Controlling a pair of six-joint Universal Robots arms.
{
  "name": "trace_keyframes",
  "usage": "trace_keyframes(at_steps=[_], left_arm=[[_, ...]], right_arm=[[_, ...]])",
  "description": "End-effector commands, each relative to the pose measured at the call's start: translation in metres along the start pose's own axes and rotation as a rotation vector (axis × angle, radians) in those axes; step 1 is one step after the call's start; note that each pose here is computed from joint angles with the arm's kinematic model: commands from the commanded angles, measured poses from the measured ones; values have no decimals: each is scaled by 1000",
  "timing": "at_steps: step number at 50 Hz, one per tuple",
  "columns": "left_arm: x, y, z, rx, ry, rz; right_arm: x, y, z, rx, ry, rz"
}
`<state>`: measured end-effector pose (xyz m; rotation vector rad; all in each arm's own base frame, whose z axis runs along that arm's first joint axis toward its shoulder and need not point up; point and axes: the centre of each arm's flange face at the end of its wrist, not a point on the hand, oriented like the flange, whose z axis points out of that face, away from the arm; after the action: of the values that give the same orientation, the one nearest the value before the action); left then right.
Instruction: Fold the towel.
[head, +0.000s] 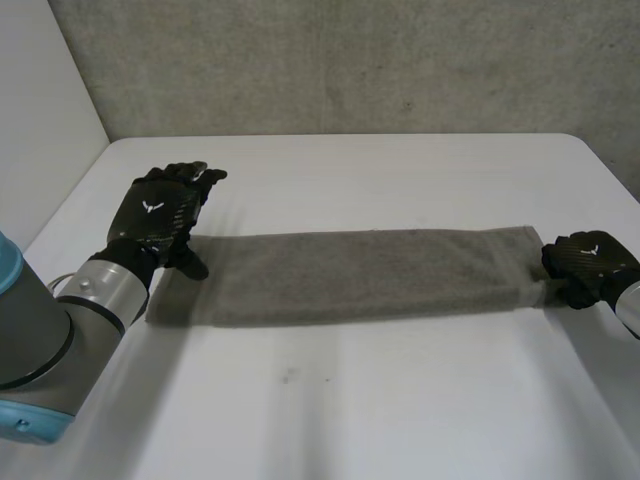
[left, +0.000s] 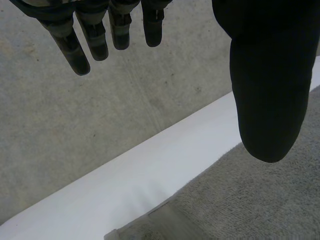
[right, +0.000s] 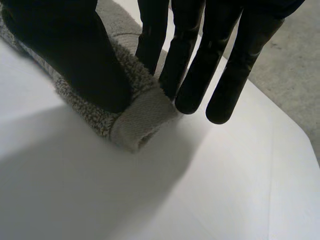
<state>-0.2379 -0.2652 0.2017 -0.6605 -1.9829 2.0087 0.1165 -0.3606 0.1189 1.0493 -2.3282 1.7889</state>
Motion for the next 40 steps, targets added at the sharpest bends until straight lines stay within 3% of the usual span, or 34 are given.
trace_keyframes(at_steps=[1, 10, 15, 20, 22, 24, 28, 30, 31, 33, 34, 36, 37, 39, 40], left_arm=[[0, 0, 0, -1, -2, 0], [0, 0, 0, 0, -2, 0], [0, -1, 0, 2, -2, 2], [-1, -4, 1, 12, -4, 4], [-2, -6, 2, 18, -6, 5], [-3, -10, 3, 33, -16, 10], [-6, -15, 6, 48, -29, 12], [-8, -19, 7, 61, -42, 15], [-8, -19, 7, 61, -42, 15], [-8, -20, 8, 63, -49, 15], [-9, -21, 8, 66, -52, 16], [-8, -22, 8, 69, -53, 16], [-8, -22, 8, 69, -53, 16], [-6, -21, 7, 68, -48, 16], [-4, -21, 7, 69, -42, 16]], right_arm=[[11, 8, 7, -4, 34, -3], [78, 24, -9, -61, 199, 24], [130, 20, -27, -110, 320, -47], [137, 0, -27, -109, 342, -63], [123, -22, -21, -54, 315, -77], [83, -81, -12, 101, 235, -88], [39, -127, -10, 233, 142, -83], [-11, -159, -11, 331, 24, -74], [-12, -159, -11, 332, 23, -74], [-81, -183, -17, 424, -135, -85], [-81, -183, -17, 425, -136, -85], [-155, -188, -24, 472, -298, -111], [-155, -188, -24, 472, -299, -111], [-221, -183, -39, 485, -455, -134], [-221, -183, -39, 485, -456, -134]])
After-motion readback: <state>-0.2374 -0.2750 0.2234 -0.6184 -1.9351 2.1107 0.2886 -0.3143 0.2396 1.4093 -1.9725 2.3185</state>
